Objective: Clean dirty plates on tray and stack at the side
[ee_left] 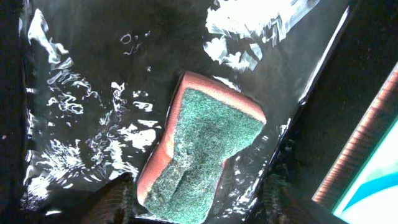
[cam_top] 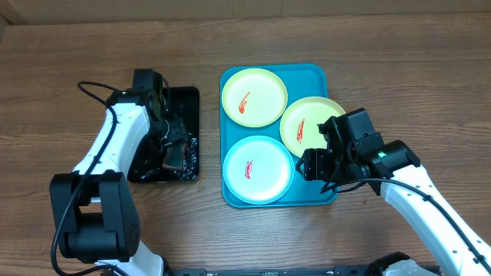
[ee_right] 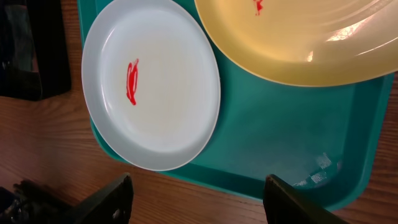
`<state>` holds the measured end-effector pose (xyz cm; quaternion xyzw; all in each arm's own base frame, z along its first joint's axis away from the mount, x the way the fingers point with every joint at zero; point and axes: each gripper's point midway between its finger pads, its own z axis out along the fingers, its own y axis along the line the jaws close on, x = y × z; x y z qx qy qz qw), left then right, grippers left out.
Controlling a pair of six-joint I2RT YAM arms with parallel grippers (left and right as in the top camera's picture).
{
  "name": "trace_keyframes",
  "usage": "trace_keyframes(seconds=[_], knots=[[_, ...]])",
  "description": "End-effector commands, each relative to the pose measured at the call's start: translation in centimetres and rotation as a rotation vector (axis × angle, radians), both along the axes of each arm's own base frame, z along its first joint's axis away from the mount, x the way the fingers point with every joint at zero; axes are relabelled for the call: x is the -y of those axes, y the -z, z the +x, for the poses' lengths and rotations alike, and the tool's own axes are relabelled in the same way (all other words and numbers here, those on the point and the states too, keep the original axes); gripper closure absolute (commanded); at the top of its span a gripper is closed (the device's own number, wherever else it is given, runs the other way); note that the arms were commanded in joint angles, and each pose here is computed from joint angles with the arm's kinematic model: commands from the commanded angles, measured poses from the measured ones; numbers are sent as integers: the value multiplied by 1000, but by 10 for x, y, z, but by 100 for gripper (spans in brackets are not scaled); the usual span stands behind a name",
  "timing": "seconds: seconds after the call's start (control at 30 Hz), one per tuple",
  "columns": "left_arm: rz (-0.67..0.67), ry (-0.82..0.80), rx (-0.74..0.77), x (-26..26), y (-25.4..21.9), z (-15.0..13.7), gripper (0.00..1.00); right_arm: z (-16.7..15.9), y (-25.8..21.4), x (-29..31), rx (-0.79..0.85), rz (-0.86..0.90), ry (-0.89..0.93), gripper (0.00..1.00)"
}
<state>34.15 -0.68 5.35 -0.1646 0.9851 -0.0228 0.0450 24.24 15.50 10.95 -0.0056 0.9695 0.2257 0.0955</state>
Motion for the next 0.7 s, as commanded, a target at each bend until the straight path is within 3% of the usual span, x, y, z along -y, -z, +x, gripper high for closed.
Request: trace_keyframes(seconds=[0.0, 0.27, 0.43, 0.47, 0.67], knots=[[15, 45, -8, 0, 7, 1, 42, 7, -12, -2, 36, 16, 3, 31], [25, 123, -55, 12, 43, -7, 58, 7, -12, -2, 37, 15, 3, 31], [23, 133, -153, 15, 75, -22, 93, 11, -13, -2, 56, 15, 5, 31], [23, 131, -166, 15, 78, -24, 96, 13, -14, -2, 63, 14, 5, 32], [7, 100, -158, 18, 64, -17, 96, 25, -10, 13, 110, -74, 63, 41]])
